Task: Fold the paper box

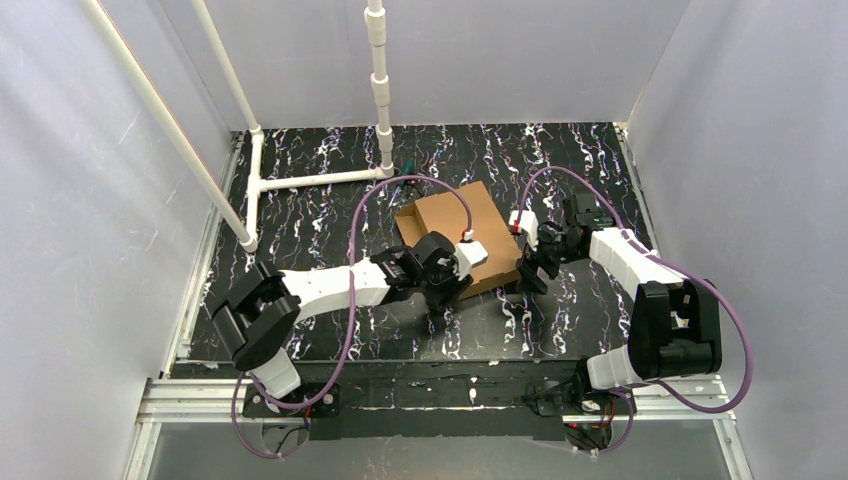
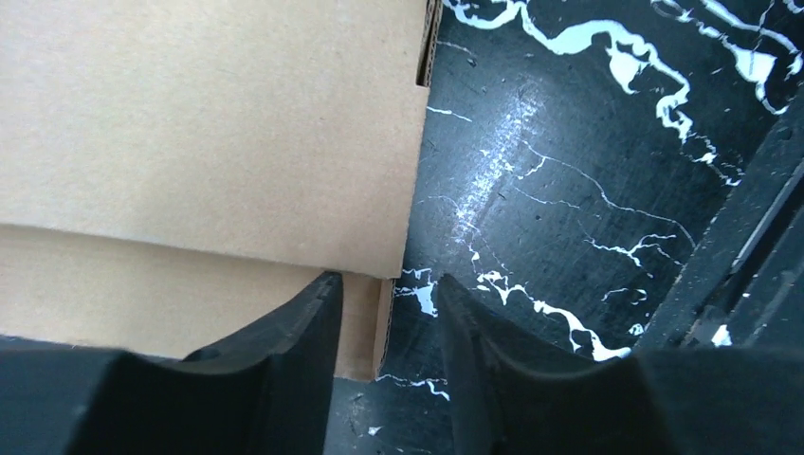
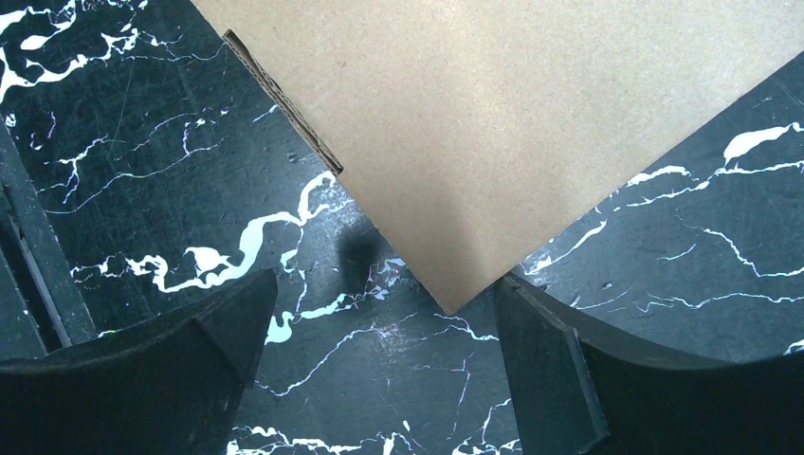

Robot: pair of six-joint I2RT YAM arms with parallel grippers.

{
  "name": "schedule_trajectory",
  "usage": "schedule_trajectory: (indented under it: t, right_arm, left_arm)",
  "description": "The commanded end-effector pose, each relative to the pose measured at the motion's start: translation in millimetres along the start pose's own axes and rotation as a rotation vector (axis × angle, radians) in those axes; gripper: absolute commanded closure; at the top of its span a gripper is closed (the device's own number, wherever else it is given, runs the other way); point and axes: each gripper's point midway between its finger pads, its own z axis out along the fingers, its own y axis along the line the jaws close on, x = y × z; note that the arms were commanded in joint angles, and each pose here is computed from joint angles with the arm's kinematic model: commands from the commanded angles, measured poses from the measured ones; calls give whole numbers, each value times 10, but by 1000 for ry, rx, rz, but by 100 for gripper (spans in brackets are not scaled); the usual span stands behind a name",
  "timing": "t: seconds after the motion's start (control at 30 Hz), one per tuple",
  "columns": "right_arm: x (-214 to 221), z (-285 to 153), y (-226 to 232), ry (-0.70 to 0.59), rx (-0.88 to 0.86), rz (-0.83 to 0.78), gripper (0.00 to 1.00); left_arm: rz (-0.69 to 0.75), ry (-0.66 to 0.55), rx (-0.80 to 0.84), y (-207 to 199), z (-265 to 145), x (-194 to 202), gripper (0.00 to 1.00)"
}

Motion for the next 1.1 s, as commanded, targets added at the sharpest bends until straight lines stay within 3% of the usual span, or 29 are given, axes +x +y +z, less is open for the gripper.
schedule_trajectory:
  t: [0.0, 0.17, 0.23, 0.3, 0.43, 0.53, 0.63, 0.67, 0.73, 0.8, 1.07]
  right_arm:
    - [-80, 9, 39, -26, -31, -3, 7]
    - [-79, 5, 37, -24, -28, -1, 7]
    - [-79, 5, 34, -24, -27, 1, 7]
    - [-75, 3, 28, -22, -23, 5, 7]
    - [-74, 5, 25, -22, -23, 9, 7]
    - [-72, 8, 22, -22, -22, 12, 7]
    - [-72, 8, 21, -22, -21, 13, 7]
    - [-74, 9, 22, -23, -22, 13, 7]
    - [-75, 14, 23, -25, -25, 14, 7]
    - [-73, 21, 31, -26, -30, 19, 7]
    - [-65, 23, 24, -23, -27, 21, 7]
  left_arm:
    - [-52, -106, -24, 55, -357, -380, 58]
    - [-79, -166, -47, 117, -670, -465, 47]
    - [-172, -200, -96, 218, -810, -443, 38]
    - [-310, -230, -146, 373, -956, -365, 31]
    - [-754, -280, -178, 721, -1182, 12, 20]
    - [-985, -341, -94, 756, -1227, 198, 22]
    - [-1147, -343, -51, 702, -1135, 358, 39]
    - [-1189, -317, -32, 656, -1084, 409, 49]
    - [-1269, -246, 17, 542, -973, 482, 83]
    - [-1288, -170, 45, 418, -845, 538, 100]
    - [-1345, 48, -43, 132, -373, 690, 100]
